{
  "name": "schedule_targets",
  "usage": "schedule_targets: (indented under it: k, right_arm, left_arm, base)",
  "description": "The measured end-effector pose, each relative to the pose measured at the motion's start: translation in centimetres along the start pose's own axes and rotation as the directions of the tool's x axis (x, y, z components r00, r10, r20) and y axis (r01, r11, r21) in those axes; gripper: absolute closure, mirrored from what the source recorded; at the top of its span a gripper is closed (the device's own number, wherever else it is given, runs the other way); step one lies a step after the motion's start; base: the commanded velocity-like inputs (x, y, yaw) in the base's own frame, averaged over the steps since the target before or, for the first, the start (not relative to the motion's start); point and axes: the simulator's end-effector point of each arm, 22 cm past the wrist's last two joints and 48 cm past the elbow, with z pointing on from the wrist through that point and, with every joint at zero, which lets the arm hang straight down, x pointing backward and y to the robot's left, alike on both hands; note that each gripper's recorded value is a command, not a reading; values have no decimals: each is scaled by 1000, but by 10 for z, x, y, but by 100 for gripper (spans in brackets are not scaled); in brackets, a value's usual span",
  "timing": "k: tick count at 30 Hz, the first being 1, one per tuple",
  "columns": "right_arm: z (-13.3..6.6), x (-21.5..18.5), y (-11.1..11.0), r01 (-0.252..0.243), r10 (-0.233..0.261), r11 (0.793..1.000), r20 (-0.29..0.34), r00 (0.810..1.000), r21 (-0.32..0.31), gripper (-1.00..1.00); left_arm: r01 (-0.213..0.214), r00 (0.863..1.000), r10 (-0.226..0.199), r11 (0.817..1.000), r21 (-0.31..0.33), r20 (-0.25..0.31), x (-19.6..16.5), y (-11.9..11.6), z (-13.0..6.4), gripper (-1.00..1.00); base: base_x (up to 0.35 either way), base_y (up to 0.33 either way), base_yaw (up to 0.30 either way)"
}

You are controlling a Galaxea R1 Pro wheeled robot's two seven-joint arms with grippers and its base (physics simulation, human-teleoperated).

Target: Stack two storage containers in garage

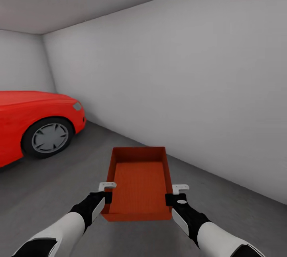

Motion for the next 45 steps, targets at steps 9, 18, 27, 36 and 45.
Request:
schedule_targets:
  k: [9,18,27,36,45]
  right_arm:
    - [0,0,0,0,0,1000,0,1000,0,100]
    - [0,0,0,0,0,1000,0,1000,0,100]
    - [0,0,0,0,0,1000,1,1000,0,100]
    - [1,-1,0,0,0,1000,1,1000,0,100]
    - [1,0,0,0,0,1000,1,1000,0,100]
  left_arm:
    - [0,1000,0,1000,0,0,0,0,0,100]
    - [0,1000,0,1000,0,0,0,0,0,100]
    - [0,1000,0,1000,0,1,-1,0,0,100]
    - [0,1000,0,1000,0,1,-1,0,0,100]
    - [-1,1000,1,1000,0,1,-1,0,0,100]
  base:
    - [323,0,-289]
    - [323,0,-289]
    - [253,0,-289]
    - [11,0,-289]
    - [0,0,-289]
